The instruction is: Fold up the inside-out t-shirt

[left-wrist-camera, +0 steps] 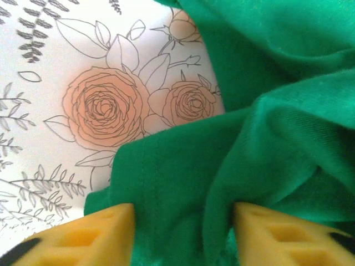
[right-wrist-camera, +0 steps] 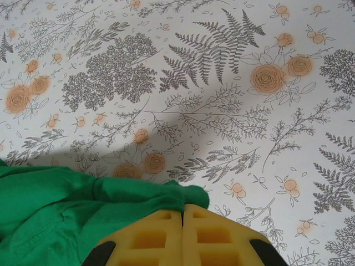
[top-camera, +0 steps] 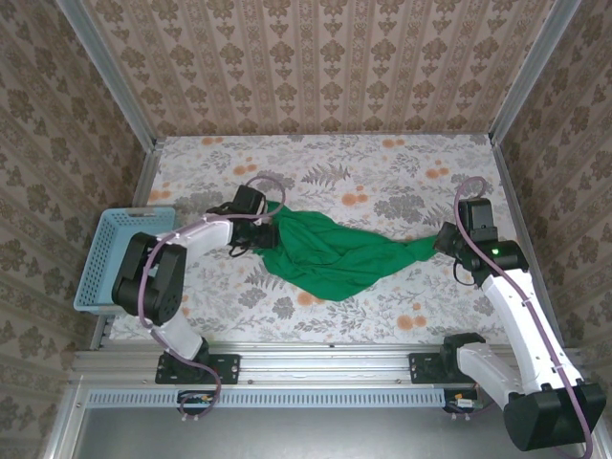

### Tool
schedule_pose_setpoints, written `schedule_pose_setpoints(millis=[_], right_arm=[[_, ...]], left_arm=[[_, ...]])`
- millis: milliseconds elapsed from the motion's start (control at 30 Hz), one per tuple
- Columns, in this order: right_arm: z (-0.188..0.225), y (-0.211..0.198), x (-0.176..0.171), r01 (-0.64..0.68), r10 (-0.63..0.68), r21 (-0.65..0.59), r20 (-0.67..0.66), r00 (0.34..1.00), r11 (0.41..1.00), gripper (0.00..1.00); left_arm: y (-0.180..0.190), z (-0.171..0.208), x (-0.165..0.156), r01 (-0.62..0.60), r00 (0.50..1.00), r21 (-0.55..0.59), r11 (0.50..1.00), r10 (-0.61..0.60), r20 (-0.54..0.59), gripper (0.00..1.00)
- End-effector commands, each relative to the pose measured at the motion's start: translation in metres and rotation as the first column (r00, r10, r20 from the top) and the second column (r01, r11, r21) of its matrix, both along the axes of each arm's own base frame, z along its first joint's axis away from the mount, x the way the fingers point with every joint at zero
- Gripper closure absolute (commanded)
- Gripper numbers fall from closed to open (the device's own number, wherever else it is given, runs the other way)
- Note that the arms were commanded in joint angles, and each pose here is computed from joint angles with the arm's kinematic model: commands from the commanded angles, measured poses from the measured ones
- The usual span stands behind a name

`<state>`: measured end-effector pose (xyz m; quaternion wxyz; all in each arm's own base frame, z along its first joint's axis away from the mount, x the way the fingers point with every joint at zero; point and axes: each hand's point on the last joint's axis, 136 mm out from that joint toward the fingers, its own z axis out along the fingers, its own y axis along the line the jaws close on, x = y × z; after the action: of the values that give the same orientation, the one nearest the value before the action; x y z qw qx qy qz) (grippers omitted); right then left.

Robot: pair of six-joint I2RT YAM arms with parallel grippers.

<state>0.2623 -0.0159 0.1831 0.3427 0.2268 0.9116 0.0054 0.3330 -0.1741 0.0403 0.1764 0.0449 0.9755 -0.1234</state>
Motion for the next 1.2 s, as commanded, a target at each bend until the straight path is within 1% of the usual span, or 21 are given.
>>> schedule_pose_setpoints(millis=[0, 33, 100, 167, 233, 333, 367, 433, 500, 567, 600, 667, 700, 767, 800, 867, 967, 1033, 1067, 1133, 1167], right_arm=[[0.011, -0.001, 0.001, -0.001, 0.001, 0.003, 0.030, 1.000, 1.000, 1.00], [0.013, -0.002, 0.001, 0.001, -0.002, 0.003, 0.033, 0.999, 1.000, 1.00], [0.019, -0.004, 0.001, 0.008, -0.009, 0.003, 0.046, 0.999, 1.000, 1.00], [0.030, -0.006, 0.002, 0.012, -0.012, 0.004, 0.070, 0.997, 1.000, 1.00], [0.045, -0.006, 0.003, 0.011, -0.011, 0.003, 0.100, 0.995, 1.000, 1.00], [0.075, -0.007, 0.006, 0.002, -0.001, -0.010, 0.170, 0.985, 1.000, 1.00], [0.088, -0.007, 0.006, -0.002, 0.004, -0.013, 0.199, 0.980, 1.000, 1.00], [0.113, -0.007, 0.007, -0.008, 0.013, -0.021, 0.253, 0.967, 1.000, 1.00], [0.143, -0.008, 0.007, -0.009, 0.019, -0.030, 0.318, 0.948, 1.000, 1.00], [0.169, -0.010, 0.006, -0.001, 0.017, -0.043, 0.374, 0.927, 0.999, 1.00], [0.181, -0.012, 0.004, 0.009, 0.013, -0.051, 0.403, 0.915, 0.999, 1.00], [0.200, -0.015, 0.002, 0.027, 0.002, -0.059, 0.443, 0.896, 0.998, 1.00], [0.208, -0.015, 0.001, 0.026, 0.004, -0.059, 0.465, 0.885, 0.998, 1.00], [0.220, -0.011, 0.002, 0.009, 0.016, -0.047, 0.500, 0.866, 0.999, 1.00], [0.224, -0.008, 0.003, -0.005, 0.023, -0.036, 0.517, 0.855, 0.999, 1.00], [0.224, -0.003, 0.009, -0.031, 0.035, -0.018, 0.534, 0.844, 0.999, 1.00], [0.205, 0.001, 0.025, -0.045, 0.036, 0.006, 0.497, 0.867, 0.999, 1.00], [0.184, 0.003, 0.040, -0.053, 0.036, 0.023, 0.460, 0.887, 0.998, 1.00], [0.174, 0.005, 0.048, -0.057, 0.037, 0.034, 0.442, 0.896, 0.998, 1.00], [0.155, 0.010, 0.065, -0.077, 0.048, 0.055, 0.403, 0.914, 0.996, 1.00], [0.150, 0.012, 0.072, -0.086, 0.055, 0.062, 0.391, 0.919, 0.994, 1.00]], left_arm=[[-0.007, 0.012, 0.012, 0.013, 1.000, -0.013, 1.000, -0.013, 0.026, 0.63], [-0.007, 0.014, 0.014, 0.012, 0.999, -0.014, 1.000, -0.012, 0.031, 0.69], [-0.003, 0.026, 0.019, -0.002, 0.998, 0.001, 1.000, 0.002, 0.058, 0.87], [0.005, 0.047, 0.024, -0.020, 0.994, 0.016, 1.000, 0.018, 0.107, 0.99], [0.017, 0.076, 0.028, -0.050, 0.983, 0.040, 0.998, 0.042, 0.180, 1.00], [0.043, 0.137, 0.030, -0.125, 0.938, 0.065, 0.990, 0.097, 0.334, 1.00], [0.055, 0.163, 0.028, -0.162, 0.911, 0.059, 0.985, 0.126, 0.393, 1.00], [0.079, 0.215, 0.019, -0.235, 0.839, 0.024, 0.972, 0.190, 0.510, 1.00], [0.105, 0.269, 0.005, -0.302, 0.740, -0.035, 0.953, 0.257, 0.622, 1.00], [0.126, 0.318, -0.017, -0.342, 0.637, -0.101, 0.934, 0.310, 0.706, 1.00], [0.135, 0.341, -0.029, -0.356, 0.585, -0.133, 0.925, 0.331, 0.740, 1.00], [0.147, 0.377, -0.051, -0.353, 0.505, -0.184, 0.917, 0.352, 0.788, 1.00], [0.149, 0.394, -0.061, -0.334, 0.471, -0.203, 0.921, 0.349, 0.810, 1.00], [0.152, 0.414, -0.076, -0.313, 0.424, -0.230, 0.921, 0.353, 0.834, 1.00], [0.154, 0.418, -0.079, -0.313, 0.419, -0.229, 0.922, 0.350, 0.838, 1.00], [0.155, 0.412, -0.077, -0.331, 0.447, -0.203, 0.922, 0.342, 0.826, 1.00], [0.150, 0.377, -0.059, -0.359, 0.552, -0.136, 0.923, 0.328, 0.767, 1.00], [0.146, 0.347, -0.045, -0.373, 0.636, -0.101, 0.922, 0.334, 0.696, 1.00], [0.146, 0.333, -0.039, -0.381, 0.670, -0.089, 0.920, 0.341, 0.659, 1.00], [0.148, 0.308, -0.025, -0.393, 0.737, -0.102, 0.914, 0.379, 0.560, 1.00], [0.150, 0.301, -0.019, -0.399, 0.752, -0.120, 0.909, 0.399, 0.525, 1.00]])
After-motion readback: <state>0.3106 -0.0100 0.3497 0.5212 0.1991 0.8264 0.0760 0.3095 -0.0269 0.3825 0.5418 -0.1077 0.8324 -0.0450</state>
